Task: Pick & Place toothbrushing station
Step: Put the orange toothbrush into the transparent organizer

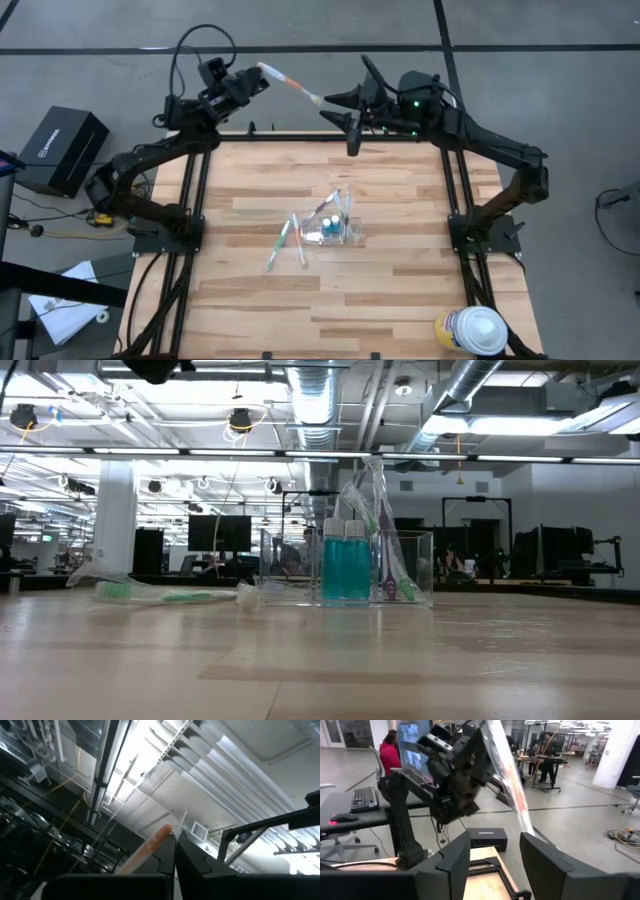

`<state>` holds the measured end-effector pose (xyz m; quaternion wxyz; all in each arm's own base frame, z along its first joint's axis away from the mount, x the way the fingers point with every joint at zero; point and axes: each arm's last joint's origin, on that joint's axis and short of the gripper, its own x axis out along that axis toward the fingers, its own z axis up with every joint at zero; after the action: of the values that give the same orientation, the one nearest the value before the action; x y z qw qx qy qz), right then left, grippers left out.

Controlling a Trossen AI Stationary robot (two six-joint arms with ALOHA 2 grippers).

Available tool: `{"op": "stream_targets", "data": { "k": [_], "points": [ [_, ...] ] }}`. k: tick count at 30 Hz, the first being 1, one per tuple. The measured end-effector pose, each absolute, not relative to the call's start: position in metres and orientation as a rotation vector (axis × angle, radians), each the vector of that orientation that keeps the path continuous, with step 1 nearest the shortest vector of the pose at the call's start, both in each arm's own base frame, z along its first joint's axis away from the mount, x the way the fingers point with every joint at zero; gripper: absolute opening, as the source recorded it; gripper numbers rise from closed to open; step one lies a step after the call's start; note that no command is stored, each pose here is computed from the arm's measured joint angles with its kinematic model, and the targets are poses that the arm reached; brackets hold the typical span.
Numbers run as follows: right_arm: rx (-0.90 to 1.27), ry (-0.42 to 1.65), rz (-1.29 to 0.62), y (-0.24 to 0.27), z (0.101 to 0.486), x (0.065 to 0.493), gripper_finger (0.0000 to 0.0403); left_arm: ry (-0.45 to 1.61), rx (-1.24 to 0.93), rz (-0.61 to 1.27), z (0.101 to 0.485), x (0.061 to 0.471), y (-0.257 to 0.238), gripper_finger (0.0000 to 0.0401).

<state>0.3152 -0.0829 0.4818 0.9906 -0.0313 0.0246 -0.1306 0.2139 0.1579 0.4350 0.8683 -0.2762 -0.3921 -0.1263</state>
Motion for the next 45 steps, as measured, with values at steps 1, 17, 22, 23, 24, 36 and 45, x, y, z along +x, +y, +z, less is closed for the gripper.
{"op": "stream_targets", "data": {
  "k": [1, 17, 22, 23, 24, 36, 45],
  "points": [
    [-0.063, 0.059, -0.263, -0.084, 0.485, 0.316, 0.0167, -0.809, -0.585, -0.279, 0.436, 0.217, 0.159, 0.0],
    [-0.126, 0.216, -0.304, -0.092, 0.492, 0.328, 0.0244, -0.799, -0.572, -0.323, 0.444, 0.219, 0.159, 0.0],
    [-0.113, 0.236, -0.316, -0.098, 0.49, 0.326, 0.0244, -0.81, -0.572, -0.34, 0.448, 0.217, 0.155, 0.0],
    [-0.112, 0.238, -0.311, -0.099, 0.49, 0.326, 0.0243, -0.812, -0.576, -0.346, 0.448, 0.217, 0.154, 0.0],
    [-0.111, 0.239, -0.301, -0.098, 0.49, 0.326, 0.0241, -0.816, -0.579, -0.348, 0.448, 0.217, 0.153, 0.0],
    [-0.096, 0.226, -0.251, -0.097, 0.491, 0.327, 0.0212, -0.858, -0.515, -0.402, 0.47, 0.216, 0.142, 0.0],
    [-0.091, 0.164, -0.239, -0.094, 0.496, 0.328, 0.0209, -0.847, -0.516, -0.404, 0.47, 0.217, 0.143, 0.0]
  ]
}}
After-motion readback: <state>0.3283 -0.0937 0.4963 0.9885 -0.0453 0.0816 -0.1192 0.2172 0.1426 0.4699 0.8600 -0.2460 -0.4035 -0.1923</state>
